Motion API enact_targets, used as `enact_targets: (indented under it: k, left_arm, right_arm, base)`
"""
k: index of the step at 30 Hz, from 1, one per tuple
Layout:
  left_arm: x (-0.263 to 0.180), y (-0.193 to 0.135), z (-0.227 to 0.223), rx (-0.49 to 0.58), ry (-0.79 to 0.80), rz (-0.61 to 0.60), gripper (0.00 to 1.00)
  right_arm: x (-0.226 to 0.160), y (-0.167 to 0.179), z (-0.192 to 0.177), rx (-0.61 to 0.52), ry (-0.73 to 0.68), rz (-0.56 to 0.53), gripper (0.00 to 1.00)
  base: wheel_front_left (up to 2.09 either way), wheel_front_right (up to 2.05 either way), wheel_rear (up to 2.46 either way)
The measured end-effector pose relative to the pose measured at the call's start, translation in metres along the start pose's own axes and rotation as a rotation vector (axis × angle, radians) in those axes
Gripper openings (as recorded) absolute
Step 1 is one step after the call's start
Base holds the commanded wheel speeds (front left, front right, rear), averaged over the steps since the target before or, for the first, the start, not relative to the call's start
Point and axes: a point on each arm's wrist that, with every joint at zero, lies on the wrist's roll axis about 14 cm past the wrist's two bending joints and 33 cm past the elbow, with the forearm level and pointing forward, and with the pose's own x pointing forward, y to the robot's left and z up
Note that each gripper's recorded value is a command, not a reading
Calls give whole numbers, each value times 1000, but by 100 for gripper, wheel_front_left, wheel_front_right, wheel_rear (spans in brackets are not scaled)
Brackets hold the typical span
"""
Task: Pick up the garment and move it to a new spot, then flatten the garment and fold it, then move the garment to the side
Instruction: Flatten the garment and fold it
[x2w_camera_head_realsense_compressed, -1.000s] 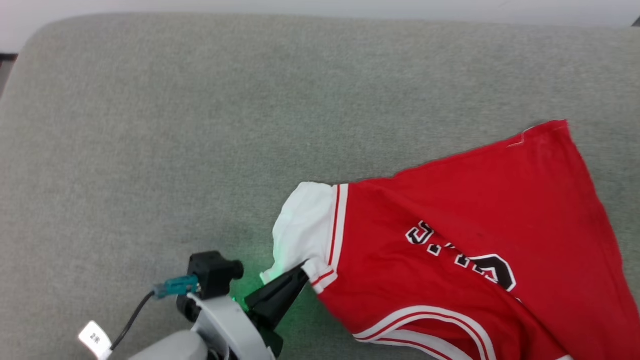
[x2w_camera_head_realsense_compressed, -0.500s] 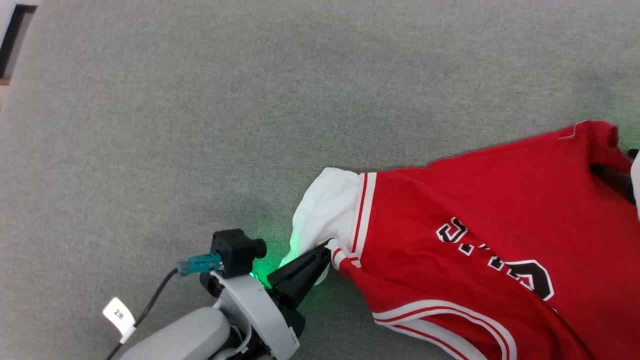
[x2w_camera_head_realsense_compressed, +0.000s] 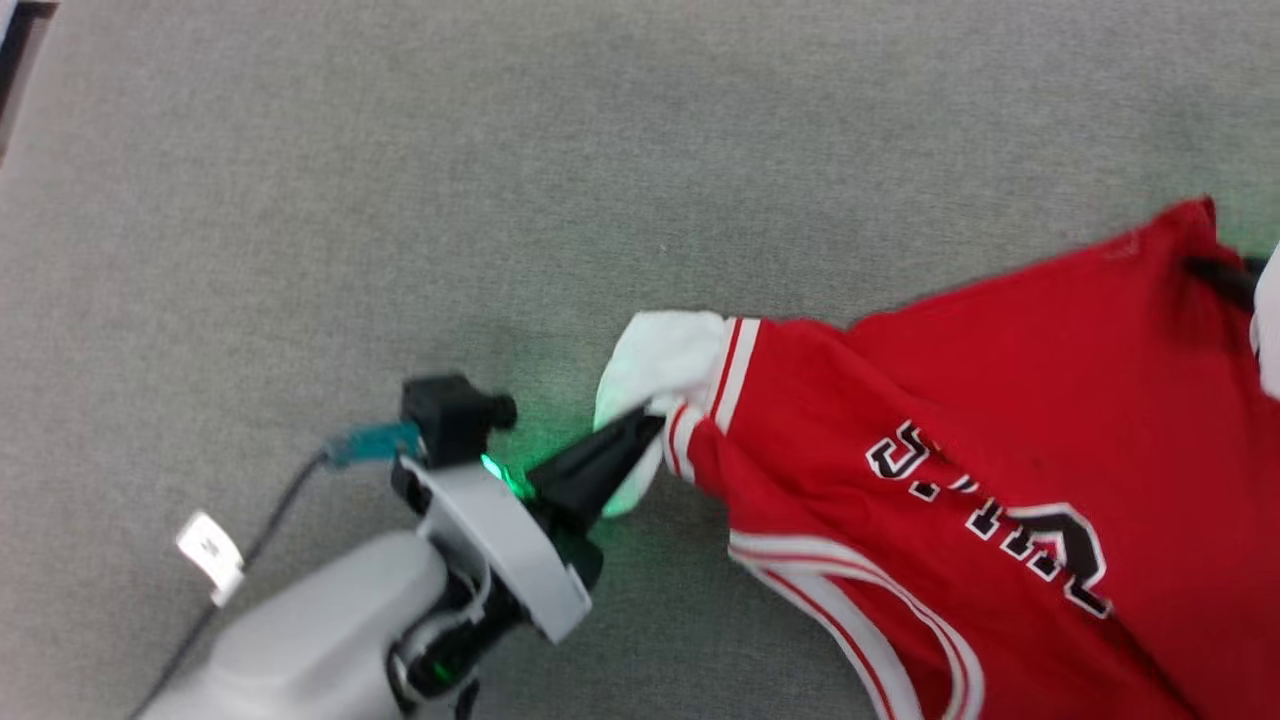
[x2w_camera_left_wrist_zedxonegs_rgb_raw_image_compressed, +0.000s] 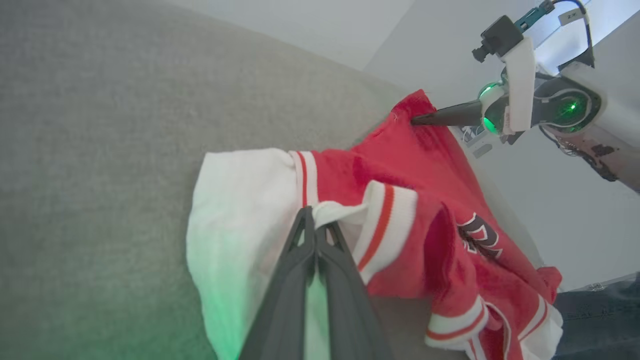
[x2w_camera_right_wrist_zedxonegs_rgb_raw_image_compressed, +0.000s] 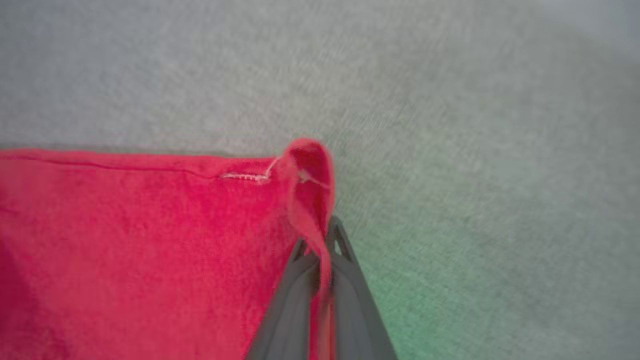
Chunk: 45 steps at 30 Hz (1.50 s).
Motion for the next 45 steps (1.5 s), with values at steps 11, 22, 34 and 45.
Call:
enact_targets:
  k: [11, 22, 34, 45]
  left_arm:
    - [45, 2, 143, 49, -197, -51, 0]
    - [87, -40, 364, 25, -637, -139, 0]
    - [111, -40, 359, -90, -650, -187, 0]
    - [107, -10, 151, -264, -246, -172, 0]
  right_arm:
    - [-44, -55, 111, 82, -422, -134, 0]
    - [-134, -112, 242, 135, -966, -341, 0]
    - [-118, -120, 240, 193, -1002, -374, 0]
    - [-24, -102, 102, 362, -685, -242, 0]
  base:
    - [0, 0, 0]
    - [0, 0, 0]
    - [0, 0, 0]
    - [0, 0, 0]
